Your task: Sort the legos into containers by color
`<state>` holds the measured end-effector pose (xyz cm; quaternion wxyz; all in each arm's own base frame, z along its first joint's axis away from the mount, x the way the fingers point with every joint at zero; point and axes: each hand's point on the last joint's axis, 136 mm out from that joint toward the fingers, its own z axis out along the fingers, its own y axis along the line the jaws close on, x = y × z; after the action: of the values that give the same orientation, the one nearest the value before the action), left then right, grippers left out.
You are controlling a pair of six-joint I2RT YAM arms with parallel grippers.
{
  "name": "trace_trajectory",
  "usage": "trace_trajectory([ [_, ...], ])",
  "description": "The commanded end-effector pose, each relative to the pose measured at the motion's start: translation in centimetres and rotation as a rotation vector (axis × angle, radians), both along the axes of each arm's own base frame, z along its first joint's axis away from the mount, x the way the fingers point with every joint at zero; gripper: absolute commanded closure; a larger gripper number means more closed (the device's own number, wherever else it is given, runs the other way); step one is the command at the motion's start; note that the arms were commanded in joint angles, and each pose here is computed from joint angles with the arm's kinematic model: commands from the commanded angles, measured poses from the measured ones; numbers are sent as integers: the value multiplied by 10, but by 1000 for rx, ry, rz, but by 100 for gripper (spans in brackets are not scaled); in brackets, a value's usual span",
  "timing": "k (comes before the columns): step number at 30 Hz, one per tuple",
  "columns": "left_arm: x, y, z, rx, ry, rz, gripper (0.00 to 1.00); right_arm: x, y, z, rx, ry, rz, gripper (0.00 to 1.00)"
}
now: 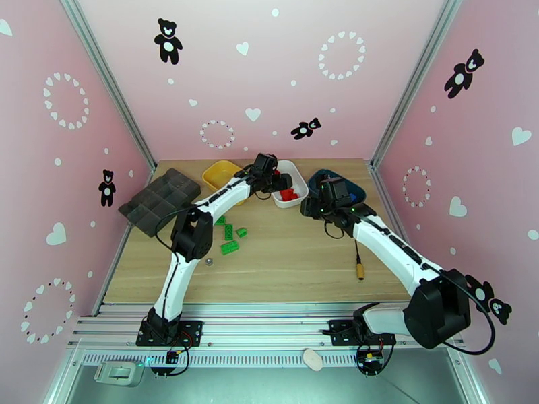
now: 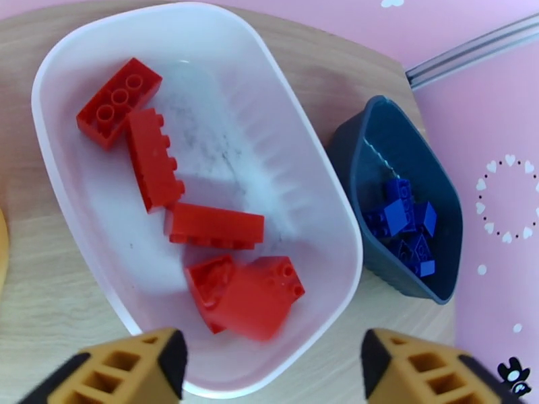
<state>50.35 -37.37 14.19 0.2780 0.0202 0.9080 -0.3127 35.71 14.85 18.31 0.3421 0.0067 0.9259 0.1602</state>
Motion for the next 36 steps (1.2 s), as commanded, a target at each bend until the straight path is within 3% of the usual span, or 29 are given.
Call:
trace_trajectory([
  [1,-8,14,47,-21,-90,29,24,-6,0,-1,3,2,18,45],
  [10,-61,97,61,164,-164,174,20,-4,51,-15,-23,27,146,42],
  [16,-103,173,37,273,-114,333,13,-5,111,-39,-53,74,284,39],
  [26,-155,265,-10,207,21,544,3,-14,221,-92,-156,158,531,36],
  [36,-180,308,-46,16,136,644,2,-17,255,-135,-292,195,614,40],
])
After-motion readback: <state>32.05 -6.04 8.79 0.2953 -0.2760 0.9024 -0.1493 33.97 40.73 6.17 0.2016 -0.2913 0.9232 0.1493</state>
